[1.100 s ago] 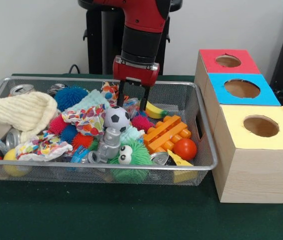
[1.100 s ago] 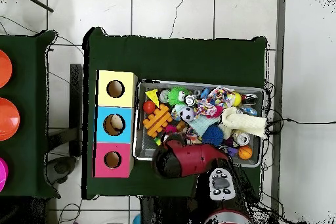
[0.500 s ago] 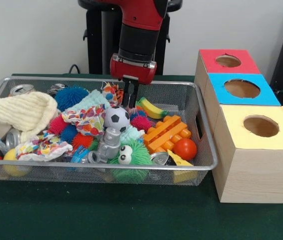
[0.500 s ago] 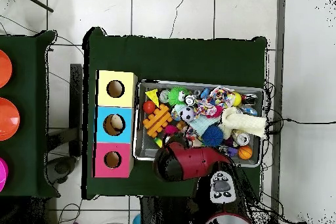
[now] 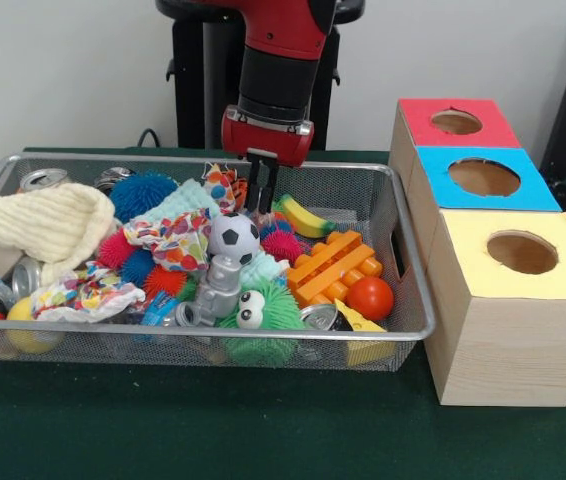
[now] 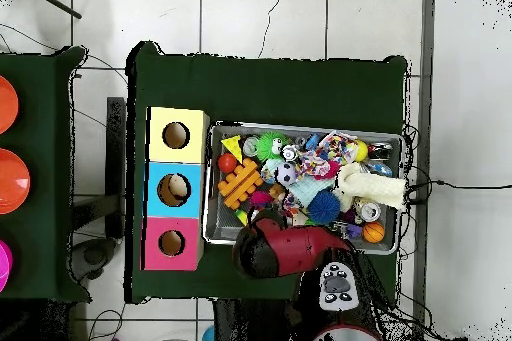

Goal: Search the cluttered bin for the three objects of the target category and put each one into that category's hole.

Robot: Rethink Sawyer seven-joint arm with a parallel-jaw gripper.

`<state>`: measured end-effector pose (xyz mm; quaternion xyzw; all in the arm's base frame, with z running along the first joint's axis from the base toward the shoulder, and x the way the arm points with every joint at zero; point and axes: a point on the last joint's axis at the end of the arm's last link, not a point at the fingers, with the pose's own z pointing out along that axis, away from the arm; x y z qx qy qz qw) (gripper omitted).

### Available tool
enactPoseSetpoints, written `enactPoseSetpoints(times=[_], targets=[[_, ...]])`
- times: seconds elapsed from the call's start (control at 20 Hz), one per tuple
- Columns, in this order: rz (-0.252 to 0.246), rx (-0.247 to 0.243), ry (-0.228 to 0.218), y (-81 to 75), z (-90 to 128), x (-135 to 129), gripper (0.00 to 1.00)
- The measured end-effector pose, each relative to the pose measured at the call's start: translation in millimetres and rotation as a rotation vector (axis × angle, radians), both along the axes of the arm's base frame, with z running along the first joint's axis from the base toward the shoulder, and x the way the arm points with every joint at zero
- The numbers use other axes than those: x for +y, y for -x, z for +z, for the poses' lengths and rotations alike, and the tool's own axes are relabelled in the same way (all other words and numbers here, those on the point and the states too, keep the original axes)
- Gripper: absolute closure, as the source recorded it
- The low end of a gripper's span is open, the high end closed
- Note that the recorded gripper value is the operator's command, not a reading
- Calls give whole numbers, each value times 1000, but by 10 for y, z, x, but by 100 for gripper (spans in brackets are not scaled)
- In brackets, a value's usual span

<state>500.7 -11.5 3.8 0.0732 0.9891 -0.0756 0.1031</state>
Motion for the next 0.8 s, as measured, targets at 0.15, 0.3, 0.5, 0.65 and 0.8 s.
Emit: enactPoseSetpoints(times=[0.15, 0.3, 0.5, 0.65, 0.8], targets=[[0, 0, 0, 0, 0, 0, 100], [0, 0, 0, 1, 5, 0, 100], [-2, -3, -1, 11, 42, 2, 100], [-4, -6, -2, 15, 82, 5, 100], [-12, -8, -5, 9, 174, -2, 100]])
